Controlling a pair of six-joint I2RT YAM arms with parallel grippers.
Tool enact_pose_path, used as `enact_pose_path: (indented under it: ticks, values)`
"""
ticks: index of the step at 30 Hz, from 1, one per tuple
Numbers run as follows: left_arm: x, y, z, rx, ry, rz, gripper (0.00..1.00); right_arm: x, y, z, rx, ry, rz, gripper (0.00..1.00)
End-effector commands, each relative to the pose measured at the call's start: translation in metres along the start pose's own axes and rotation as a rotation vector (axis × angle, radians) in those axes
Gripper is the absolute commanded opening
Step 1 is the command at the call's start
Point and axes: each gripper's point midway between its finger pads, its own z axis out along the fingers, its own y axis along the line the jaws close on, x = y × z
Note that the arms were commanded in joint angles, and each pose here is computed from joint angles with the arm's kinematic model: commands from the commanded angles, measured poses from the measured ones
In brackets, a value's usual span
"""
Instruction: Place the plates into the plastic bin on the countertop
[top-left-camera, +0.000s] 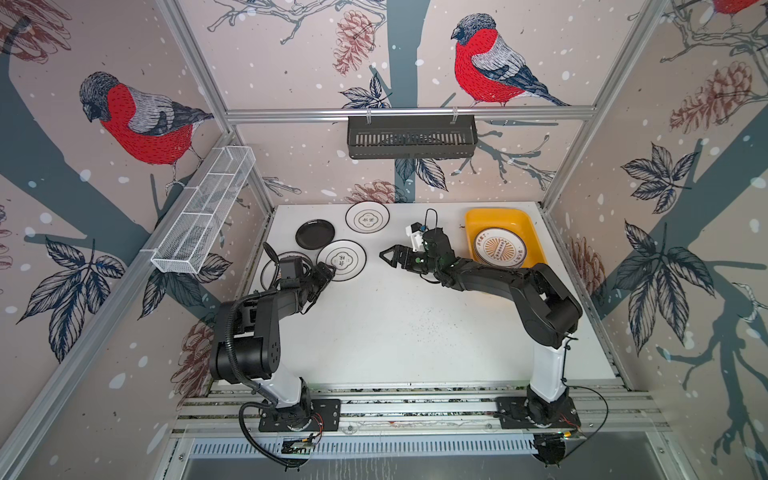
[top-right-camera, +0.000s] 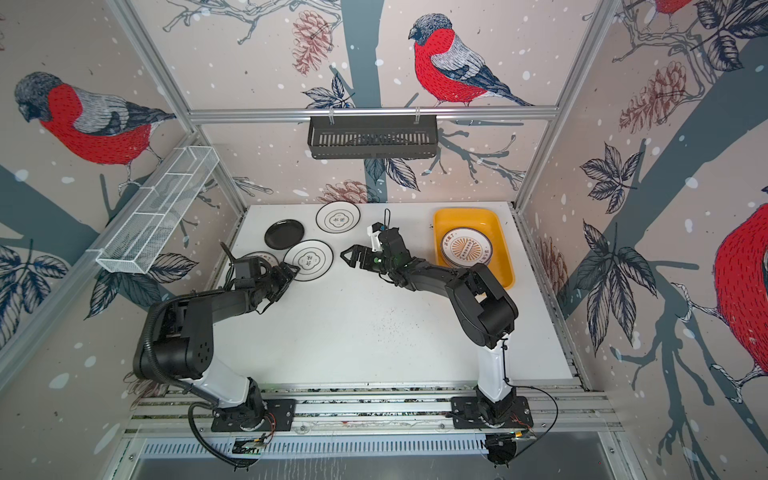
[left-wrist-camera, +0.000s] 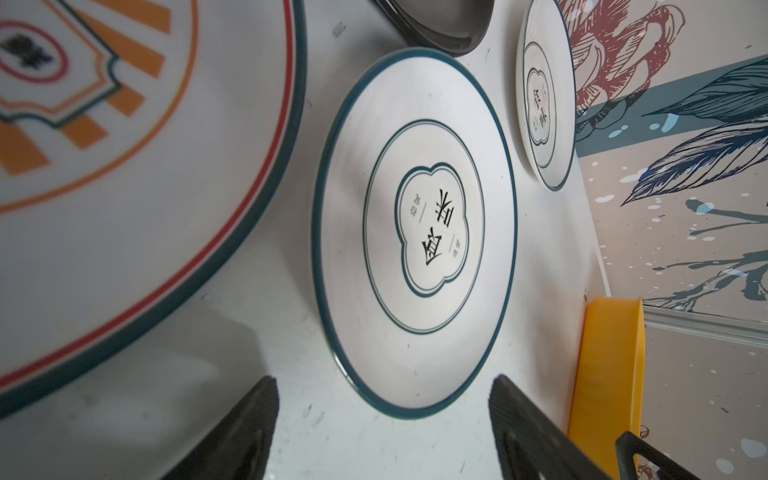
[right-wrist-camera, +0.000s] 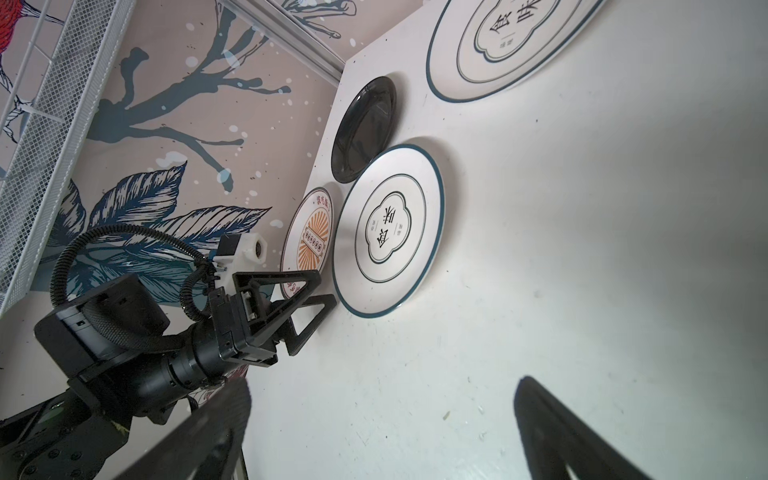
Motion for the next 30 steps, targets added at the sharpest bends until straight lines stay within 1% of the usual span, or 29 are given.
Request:
enact_pose_path:
  ticks: [1, 14, 17, 19, 22, 27, 30]
  values:
    - [-0.011, -0.006, 0.005, 0.032, -0.036, -0.009, 0.75, -0.006, -0.004, -0.002, 0.017, -0.018, 0.018, 0.99]
    - [-0.015, 0.007, 0.032, 0.022, -0.023, -0.067, 0.42, -0.017, -0.021, -0.006, 0.058, -0.032, 0.048, 1.0]
    - [-0.016, 0.011, 0.033, 0.009, -0.029, -0.077, 0.32, -0.022, -0.022, -0.008, 0.063, -0.043, 0.052, 1.0]
    - [-0.016, 0.012, 0.034, 0.004, -0.031, -0.081, 0.23, -0.025, -0.023, -0.009, 0.067, -0.048, 0.052, 1.0]
    - [-0.015, 0.014, 0.035, 0.002, -0.031, -0.09, 0.15, -0.028, -0.024, -0.01, 0.071, -0.051, 0.049, 1.0]
    - [-0.015, 0.012, 0.034, 0.013, -0.038, -0.089, 0.06, -0.031, -0.025, -0.013, 0.077, -0.06, 0.05, 1.0]
    - [-0.017, 0.007, 0.028, 0.028, -0.052, -0.077, 0.05, -0.031, -0.024, -0.016, 0.079, -0.06, 0.047, 0.99]
